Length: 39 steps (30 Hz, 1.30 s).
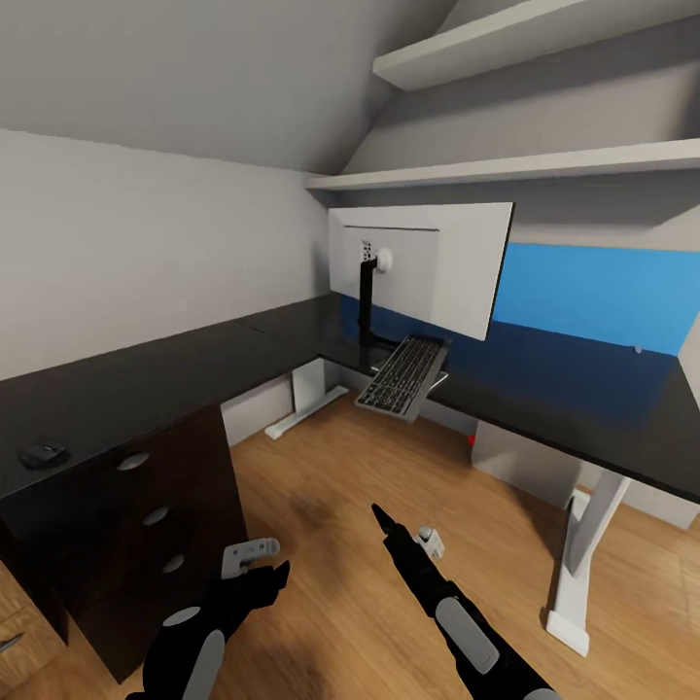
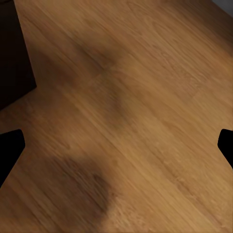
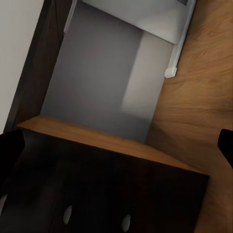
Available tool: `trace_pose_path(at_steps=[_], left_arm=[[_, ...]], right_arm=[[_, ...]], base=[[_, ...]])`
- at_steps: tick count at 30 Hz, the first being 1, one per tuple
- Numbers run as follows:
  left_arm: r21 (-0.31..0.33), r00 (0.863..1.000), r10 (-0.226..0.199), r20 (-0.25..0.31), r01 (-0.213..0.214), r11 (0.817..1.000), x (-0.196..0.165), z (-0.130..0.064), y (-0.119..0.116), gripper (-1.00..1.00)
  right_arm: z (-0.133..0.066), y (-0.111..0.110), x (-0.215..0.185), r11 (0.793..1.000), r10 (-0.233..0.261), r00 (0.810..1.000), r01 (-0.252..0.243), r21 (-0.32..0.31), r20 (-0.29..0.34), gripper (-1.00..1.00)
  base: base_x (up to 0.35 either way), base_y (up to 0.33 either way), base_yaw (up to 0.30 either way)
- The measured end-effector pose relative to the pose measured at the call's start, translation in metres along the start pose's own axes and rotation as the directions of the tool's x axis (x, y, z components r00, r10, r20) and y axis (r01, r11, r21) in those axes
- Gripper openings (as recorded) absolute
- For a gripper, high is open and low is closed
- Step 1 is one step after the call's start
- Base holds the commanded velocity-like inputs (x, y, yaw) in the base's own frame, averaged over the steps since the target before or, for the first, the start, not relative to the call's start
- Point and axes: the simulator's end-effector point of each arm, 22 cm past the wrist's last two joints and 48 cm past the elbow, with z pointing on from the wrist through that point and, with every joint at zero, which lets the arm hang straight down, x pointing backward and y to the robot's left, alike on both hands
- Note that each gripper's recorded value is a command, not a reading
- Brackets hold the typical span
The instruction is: In the bedroom, organize the workspace by keeping the computer under the desk, ensuring the monitor is on the desk, placing the keyboard on the desk next to the monitor, placing the mouse on the desk next to the keyboard, moving the folder from the swivel chair onto the desk next to the mouse, stacking the notebook on top of the folder with the pen on top of the notebook, and positioning the swivel chair next to the desk.
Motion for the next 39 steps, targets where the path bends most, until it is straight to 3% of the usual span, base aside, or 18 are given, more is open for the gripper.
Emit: trace_pose_path(at_steps=[24, 39], left_arm=[[0.000, 1.000, 0.001, -0.001, -0.001, 1.000, 0.0003, 0.0001, 0.0001, 1.00], [-0.003, 1.000, 0.001, -0.001, -0.001, 1.000, 0.0002, 0.0001, 0.0008, 1.00]], right_arm=[[0.0007, 0.0017, 0.0010, 1.000, 0.004, 1.000, -0.004, -0.003, 0.001, 1.00], [0.0006, 0.0014, 0.0008, 1.000, 0.002, 1.000, -0.002, -0.002, 0.002, 1.00]], base=[[0.009, -0.001, 0.000], [0.134, 0.000, 0.000]])
